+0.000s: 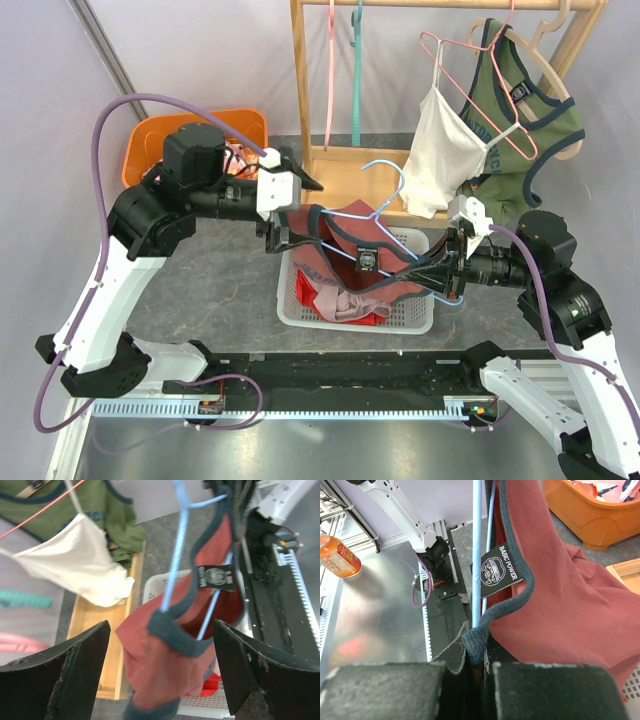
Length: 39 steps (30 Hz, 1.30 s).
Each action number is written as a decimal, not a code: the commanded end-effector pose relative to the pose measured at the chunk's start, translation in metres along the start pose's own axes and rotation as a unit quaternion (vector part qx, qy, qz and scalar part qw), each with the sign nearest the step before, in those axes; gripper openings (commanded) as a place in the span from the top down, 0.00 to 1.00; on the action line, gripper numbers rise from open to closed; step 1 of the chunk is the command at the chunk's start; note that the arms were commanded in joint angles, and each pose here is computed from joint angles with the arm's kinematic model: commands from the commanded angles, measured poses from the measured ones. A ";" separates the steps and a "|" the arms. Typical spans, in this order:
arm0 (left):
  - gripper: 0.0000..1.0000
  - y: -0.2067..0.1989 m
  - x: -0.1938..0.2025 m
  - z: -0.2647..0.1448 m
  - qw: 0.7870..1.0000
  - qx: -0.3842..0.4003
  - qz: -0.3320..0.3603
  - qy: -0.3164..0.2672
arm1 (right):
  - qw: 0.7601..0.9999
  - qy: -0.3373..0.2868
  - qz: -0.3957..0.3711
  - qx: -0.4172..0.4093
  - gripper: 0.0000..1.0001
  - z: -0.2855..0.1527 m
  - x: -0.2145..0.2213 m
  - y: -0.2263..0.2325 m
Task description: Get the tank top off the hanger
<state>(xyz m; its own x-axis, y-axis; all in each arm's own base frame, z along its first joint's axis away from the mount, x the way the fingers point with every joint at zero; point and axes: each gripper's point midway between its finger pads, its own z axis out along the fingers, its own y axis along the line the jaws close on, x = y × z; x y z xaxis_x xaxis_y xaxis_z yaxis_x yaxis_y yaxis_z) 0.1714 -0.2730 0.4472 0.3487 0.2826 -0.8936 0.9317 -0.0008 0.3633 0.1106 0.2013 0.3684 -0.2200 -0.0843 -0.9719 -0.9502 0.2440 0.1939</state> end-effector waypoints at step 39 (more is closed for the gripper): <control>0.98 0.050 -0.016 -0.033 0.979 -0.201 0.008 0.024 | 0.894 -0.153 0.053 0.417 0.02 -0.088 -0.038 -0.090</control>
<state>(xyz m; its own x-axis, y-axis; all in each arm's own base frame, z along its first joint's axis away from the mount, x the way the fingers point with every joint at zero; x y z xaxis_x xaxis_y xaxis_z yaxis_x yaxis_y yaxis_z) 0.2130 -0.2477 0.4390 0.3154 0.4563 -0.8321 0.8349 0.2833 0.4718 0.1807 0.1155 0.4283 -0.0450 0.1062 -0.9933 -0.5350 0.8371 0.1137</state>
